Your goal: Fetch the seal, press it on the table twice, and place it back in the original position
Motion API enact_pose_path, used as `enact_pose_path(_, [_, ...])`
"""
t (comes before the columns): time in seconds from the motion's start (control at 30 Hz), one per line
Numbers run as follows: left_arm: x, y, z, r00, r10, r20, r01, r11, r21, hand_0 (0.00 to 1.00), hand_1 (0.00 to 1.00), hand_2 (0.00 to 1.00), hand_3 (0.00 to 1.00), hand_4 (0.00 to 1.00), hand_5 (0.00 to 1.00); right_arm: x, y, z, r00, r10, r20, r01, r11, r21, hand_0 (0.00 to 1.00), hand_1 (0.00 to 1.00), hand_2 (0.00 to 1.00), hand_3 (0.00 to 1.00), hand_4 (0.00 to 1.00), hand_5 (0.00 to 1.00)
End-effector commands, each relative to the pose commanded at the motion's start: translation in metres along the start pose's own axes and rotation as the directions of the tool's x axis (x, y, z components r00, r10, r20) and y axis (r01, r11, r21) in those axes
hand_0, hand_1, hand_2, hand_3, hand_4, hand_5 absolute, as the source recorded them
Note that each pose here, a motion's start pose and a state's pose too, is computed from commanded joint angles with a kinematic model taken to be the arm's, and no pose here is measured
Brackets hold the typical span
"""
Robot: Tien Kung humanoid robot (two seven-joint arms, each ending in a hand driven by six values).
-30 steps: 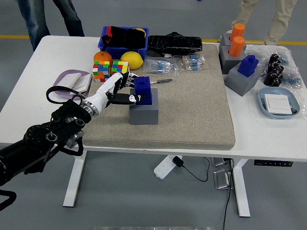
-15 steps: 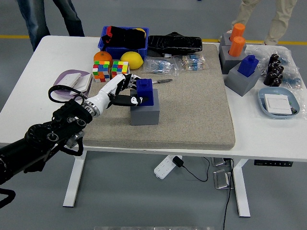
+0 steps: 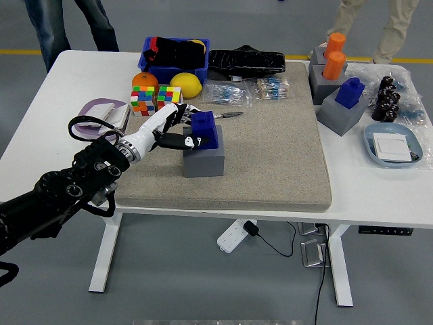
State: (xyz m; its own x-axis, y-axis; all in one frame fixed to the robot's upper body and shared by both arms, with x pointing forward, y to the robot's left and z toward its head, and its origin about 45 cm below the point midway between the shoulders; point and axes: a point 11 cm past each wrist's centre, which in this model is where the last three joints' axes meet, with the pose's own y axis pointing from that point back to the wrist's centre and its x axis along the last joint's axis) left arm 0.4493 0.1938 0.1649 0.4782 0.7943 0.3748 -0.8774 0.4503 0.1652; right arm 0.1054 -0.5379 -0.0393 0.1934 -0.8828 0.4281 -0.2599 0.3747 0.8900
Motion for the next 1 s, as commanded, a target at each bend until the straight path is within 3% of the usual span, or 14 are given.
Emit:
enact_pose_path(0.4, [0.012, 0.002, 0.001, 0.999, -0.003, 0.037, 0.003, 1.000, 0.008, 0.800, 0.557, 0.519, 0.586, 0.722, 0.002, 0.001, 0.000, 0.000, 1.000, 0.002, 0.004, -0.002, 1.000, 0.001, 0.780, 0.684, 0.682, 0.693, 0.837, 0.569])
enact_pose_path(1.0, [0.006, 0.001, 0.002, 0.999, -0.029, 0.046, 0.028, 0.999, 0.016, 0.800, 0.557, 0.518, 0.586, 0.722, 0.002, 0.001, 0.000, 0.000, 1.000, 0.004, 0.003, -0.004, 1.000, 0.002, 0.779, 0.682, 0.682, 0.693, 0.837, 0.567])
